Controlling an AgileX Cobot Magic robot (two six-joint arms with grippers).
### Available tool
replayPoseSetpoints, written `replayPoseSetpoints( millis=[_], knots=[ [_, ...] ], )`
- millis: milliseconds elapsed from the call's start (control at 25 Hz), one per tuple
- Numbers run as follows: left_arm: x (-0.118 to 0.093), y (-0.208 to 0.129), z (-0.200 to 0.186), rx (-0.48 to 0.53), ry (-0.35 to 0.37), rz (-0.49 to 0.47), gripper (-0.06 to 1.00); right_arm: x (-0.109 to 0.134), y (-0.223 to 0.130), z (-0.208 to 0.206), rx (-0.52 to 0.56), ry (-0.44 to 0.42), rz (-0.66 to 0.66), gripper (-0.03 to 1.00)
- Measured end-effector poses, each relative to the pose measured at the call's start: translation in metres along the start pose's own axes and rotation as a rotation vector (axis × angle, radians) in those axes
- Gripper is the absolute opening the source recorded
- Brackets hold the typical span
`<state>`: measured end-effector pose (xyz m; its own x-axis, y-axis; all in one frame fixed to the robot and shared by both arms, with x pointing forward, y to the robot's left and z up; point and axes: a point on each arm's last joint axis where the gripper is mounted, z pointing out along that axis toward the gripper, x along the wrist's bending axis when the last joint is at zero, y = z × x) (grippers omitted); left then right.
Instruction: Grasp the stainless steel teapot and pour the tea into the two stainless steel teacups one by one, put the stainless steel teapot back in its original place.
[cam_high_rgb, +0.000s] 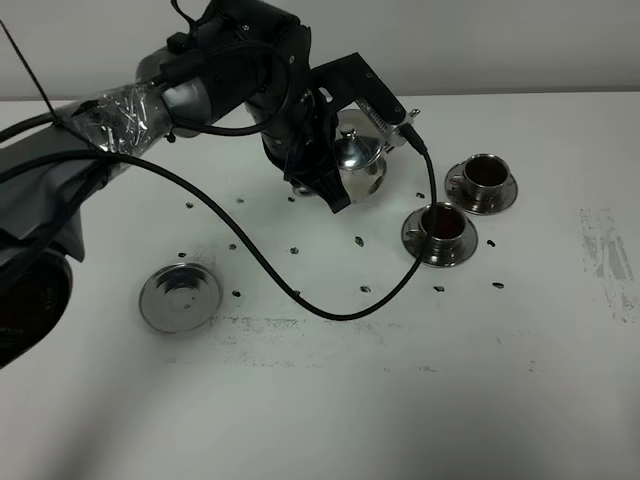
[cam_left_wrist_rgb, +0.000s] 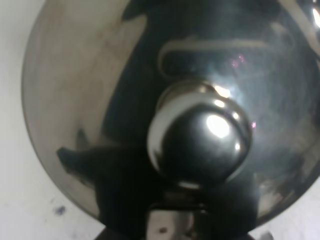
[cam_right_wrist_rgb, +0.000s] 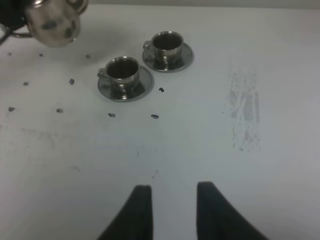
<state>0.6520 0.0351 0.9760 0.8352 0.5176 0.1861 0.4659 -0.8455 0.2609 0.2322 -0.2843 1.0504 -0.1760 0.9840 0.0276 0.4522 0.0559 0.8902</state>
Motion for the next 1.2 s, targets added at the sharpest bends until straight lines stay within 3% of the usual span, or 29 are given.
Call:
replayPoseSetpoints(
  millis=[320,680,1000,1200],
  knots=[
    [-0.008,0.001,0.042,-0.018,-0.083,-0.056,0.18,0.0,0.0,0.0,0.0,0.0,0.0,0.24],
    [-0.007,0.001,0.044,-0.009,-0.077,-0.03,0.18,0.0,0.0,0.0,-0.001,0.0,0.0,0.24],
    [-0.005,-0.022,-0.019,-0.038,0.058,0.054,0.18,0.0,0.0,0.0,-0.001,0.0,0.0,0.24],
    [-0.009,-0.053,-0.065,-0.06,0.078,-0.036,0.18,0.0,0.0,0.0,-0.001,0.0,0.0,0.24]
  ],
)
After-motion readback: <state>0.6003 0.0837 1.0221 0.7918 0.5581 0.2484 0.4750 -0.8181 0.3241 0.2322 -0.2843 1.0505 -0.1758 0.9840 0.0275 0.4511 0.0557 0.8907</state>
